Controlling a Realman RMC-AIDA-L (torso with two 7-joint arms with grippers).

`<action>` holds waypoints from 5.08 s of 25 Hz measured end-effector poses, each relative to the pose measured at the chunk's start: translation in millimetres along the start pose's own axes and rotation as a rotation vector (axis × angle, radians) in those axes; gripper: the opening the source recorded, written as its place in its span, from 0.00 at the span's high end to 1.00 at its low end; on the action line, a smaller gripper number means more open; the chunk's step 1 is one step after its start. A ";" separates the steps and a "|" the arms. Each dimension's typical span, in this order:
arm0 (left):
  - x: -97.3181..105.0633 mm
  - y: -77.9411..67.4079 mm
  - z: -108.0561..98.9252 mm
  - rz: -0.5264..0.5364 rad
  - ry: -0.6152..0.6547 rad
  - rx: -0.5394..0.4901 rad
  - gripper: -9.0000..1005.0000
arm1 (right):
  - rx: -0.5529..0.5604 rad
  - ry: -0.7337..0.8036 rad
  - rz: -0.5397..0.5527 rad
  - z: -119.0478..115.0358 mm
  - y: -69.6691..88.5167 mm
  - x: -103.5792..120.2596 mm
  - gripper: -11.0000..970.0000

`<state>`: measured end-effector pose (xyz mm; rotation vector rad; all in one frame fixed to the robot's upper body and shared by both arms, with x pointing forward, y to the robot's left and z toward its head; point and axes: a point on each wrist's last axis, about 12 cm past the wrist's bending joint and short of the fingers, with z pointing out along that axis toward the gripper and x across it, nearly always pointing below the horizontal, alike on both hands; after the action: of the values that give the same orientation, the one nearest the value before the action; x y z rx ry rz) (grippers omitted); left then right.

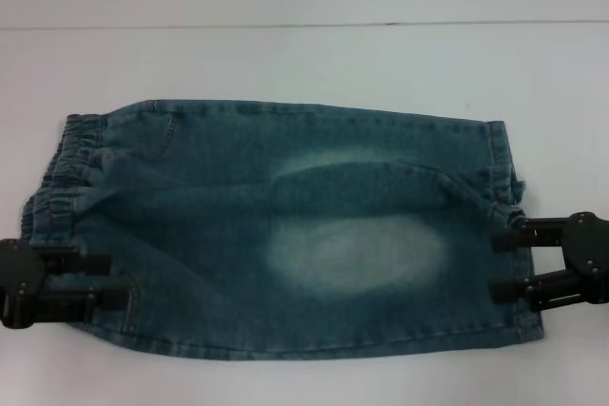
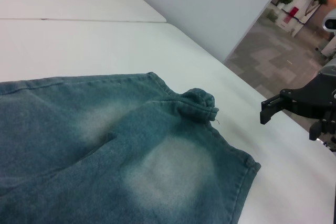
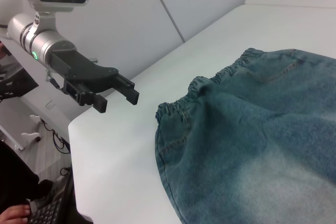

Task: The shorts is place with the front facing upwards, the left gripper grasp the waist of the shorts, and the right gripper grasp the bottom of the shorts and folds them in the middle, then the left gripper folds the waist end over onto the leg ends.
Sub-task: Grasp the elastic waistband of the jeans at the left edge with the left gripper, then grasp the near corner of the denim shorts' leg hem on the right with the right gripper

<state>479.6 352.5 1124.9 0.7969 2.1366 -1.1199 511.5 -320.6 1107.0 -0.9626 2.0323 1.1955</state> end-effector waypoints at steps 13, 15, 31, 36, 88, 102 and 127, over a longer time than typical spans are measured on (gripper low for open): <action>-0.7 0.5 -0.6 -0.001 -0.004 -0.005 0.31 | -0.001 0.001 -0.006 0.8 -0.6 -2.4 0.05; -1.2 1.6 -4.9 0.000 -0.008 -0.017 0.31 | -0.001 0.001 -0.006 0.8 -0.6 -2.4 0.05; 19.4 29.9 -45.3 -0.090 0.092 -0.412 0.31 | 0.008 0.001 -0.013 6.2 -2.0 -2.1 0.05; 22.7 37.8 -38.3 -0.115 0.148 -0.463 0.31 | 0.008 0.002 -0.015 6.6 -2.0 -1.9 0.05; -15.1 38.7 2.5 -0.127 0.199 -0.323 0.97 | 0.118 0.033 0.161 -19.8 -23.9 -57.1 0.05; -32.4 40.4 5.3 -0.118 0.199 -0.323 0.97 | 0.203 0.433 0.207 -37.5 -23.4 -60.3 0.06; -40.5 43.6 10.0 -0.124 0.191 -0.336 0.97 | 0.154 0.694 0.208 20.4 -24.5 -42.8 0.06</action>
<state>539.8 354.9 1127.8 0.6429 2.4762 -0.7351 558.3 -298.2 1119.7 -1.2273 2.7749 0.8449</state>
